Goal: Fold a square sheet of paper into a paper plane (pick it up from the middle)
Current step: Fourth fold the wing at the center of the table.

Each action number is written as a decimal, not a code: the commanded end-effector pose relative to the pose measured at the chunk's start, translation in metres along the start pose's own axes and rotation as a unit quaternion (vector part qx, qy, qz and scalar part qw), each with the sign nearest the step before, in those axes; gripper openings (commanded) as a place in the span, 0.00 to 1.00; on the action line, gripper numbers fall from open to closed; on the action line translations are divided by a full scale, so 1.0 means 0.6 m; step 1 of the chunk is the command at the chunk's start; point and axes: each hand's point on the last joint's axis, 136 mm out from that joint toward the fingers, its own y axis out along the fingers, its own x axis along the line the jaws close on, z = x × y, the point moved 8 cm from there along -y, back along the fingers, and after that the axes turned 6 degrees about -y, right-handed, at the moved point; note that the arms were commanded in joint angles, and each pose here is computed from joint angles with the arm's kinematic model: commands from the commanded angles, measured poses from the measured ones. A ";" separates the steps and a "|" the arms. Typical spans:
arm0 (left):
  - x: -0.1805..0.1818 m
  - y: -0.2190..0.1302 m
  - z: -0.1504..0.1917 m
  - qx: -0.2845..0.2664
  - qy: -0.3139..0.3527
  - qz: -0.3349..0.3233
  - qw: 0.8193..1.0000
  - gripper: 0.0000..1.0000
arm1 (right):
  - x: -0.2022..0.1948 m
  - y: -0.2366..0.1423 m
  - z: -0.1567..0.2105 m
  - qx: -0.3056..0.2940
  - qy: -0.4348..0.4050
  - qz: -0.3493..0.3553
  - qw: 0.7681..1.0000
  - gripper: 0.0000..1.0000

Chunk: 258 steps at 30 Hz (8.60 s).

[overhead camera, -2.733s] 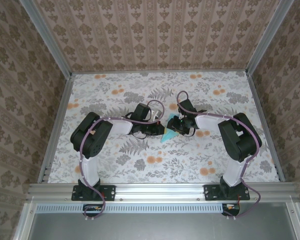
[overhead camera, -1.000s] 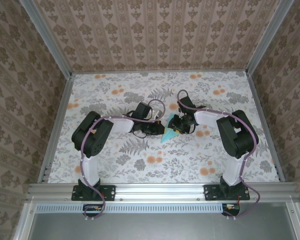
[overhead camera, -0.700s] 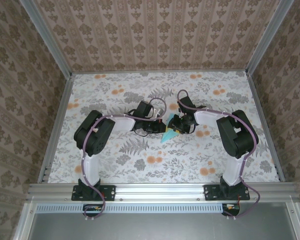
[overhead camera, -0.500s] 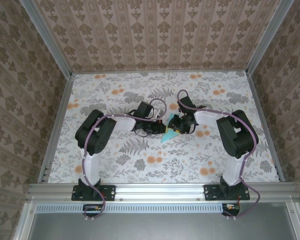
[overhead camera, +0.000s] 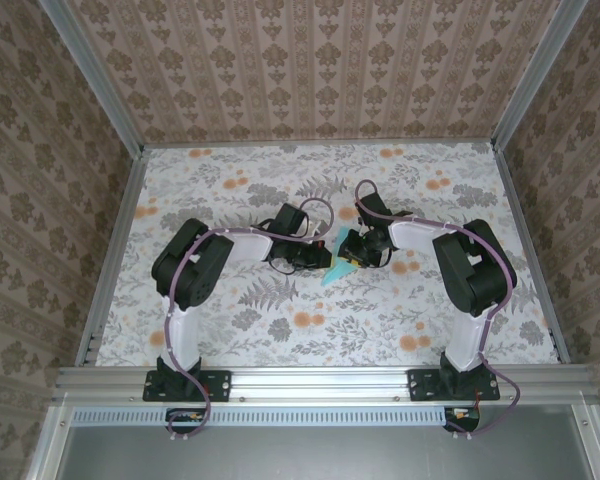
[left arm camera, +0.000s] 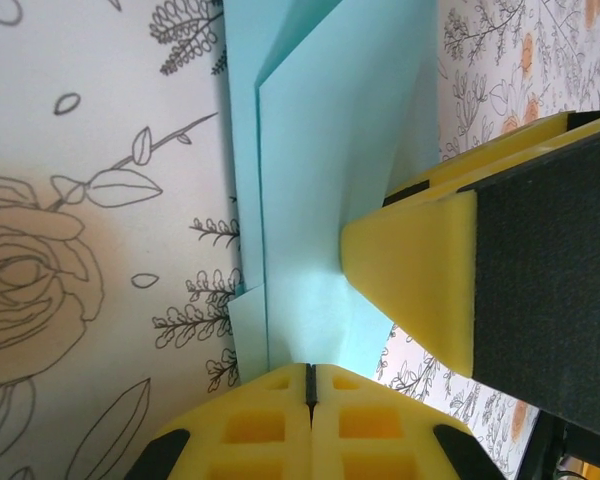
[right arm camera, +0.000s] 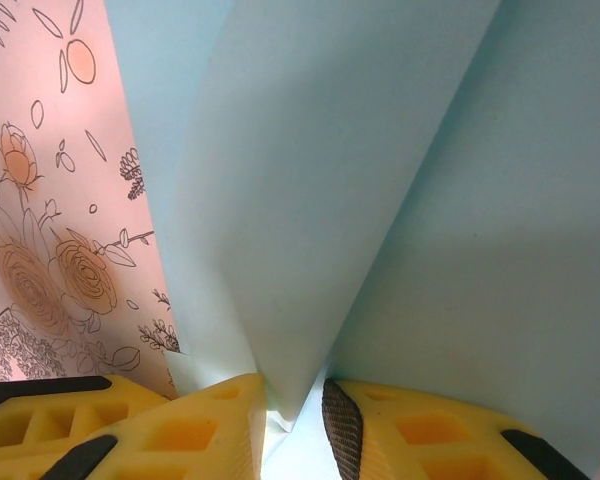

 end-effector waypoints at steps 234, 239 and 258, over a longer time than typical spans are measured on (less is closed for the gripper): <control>0.036 0.015 -0.002 0.065 -0.027 -0.128 0.989 0.00 | 0.039 -0.069 -0.027 -0.051 -0.119 -0.125 0.984 0.16; 0.039 0.016 -0.001 0.068 -0.030 -0.136 0.988 0.00 | 0.032 -0.038 -0.024 -0.028 -0.123 -0.137 0.982 0.10; 0.063 0.016 0.026 0.101 -0.045 -0.161 0.981 0.00 | -0.078 -0.009 -0.093 -0.040 -0.039 -0.053 0.997 0.07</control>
